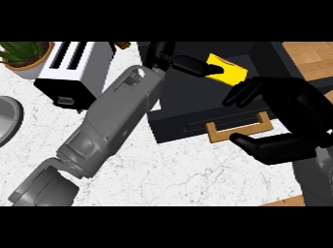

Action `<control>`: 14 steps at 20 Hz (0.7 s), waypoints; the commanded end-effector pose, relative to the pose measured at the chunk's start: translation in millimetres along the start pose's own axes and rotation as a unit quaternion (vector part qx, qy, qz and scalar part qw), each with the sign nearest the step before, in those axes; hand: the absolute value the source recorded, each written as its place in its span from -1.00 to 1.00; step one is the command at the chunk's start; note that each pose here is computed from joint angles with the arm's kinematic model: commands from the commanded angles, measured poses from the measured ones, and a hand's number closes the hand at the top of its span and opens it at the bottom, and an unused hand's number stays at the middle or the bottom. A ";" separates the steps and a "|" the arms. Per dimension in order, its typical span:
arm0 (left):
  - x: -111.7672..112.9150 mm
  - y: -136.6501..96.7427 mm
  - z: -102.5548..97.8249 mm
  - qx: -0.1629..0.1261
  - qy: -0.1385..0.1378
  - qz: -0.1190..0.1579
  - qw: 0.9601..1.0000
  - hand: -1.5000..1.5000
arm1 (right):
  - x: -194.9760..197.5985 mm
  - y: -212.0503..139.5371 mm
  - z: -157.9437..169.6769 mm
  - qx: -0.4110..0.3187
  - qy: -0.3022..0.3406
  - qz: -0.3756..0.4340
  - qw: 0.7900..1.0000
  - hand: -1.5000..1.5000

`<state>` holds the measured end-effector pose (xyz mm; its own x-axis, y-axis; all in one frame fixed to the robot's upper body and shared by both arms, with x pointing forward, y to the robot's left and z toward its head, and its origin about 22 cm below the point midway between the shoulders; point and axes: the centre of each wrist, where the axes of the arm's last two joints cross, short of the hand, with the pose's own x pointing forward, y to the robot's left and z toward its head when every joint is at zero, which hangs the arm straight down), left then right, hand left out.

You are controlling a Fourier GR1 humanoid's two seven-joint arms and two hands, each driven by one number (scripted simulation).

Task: Pick up the cup, place it into the drawer and close the drawer

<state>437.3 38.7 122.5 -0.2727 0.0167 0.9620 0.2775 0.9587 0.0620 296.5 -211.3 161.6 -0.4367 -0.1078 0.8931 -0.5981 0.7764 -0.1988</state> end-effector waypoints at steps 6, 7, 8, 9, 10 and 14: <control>10.0 -2.1 -4.5 0.062 -0.052 0.053 0.995 -1.00 | -2.8 10.7 9.9 0.169 0.148 0.094 0.970 1.00; 8.5 -1.6 -4.5 0.067 -0.049 0.048 0.995 -1.00 | -8.8 7.5 11.6 0.176 0.171 0.110 0.963 -1.00; 4.6 -0.7 -2.3 0.066 -0.051 0.048 0.995 -1.00 | -6.8 8.7 20.0 0.170 0.190 0.127 0.959 -1.00; 3.3 0.4 -1.7 0.072 -0.043 0.054 0.995 -1.00 | -9.0 2.0 32.2 0.163 0.205 0.141 0.955 -1.00; 7.8 -1.3 -4.2 0.081 -0.046 0.054 0.994 -1.00 | -6.4 7.5 24.2 0.161 0.199 0.189 0.948 -1.00; -1.9 4.6 1.1 0.070 -0.042 0.088 0.993 -1.00 | -38.6 18.4 33.7 0.133 0.241 0.244 0.930 -1.00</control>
<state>438.8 41.4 123.4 -0.3216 0.1594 0.9334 0.1842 0.9774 -0.1034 281.4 -219.9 137.5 -0.4061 0.4388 0.8016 -0.6277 0.5035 -0.5936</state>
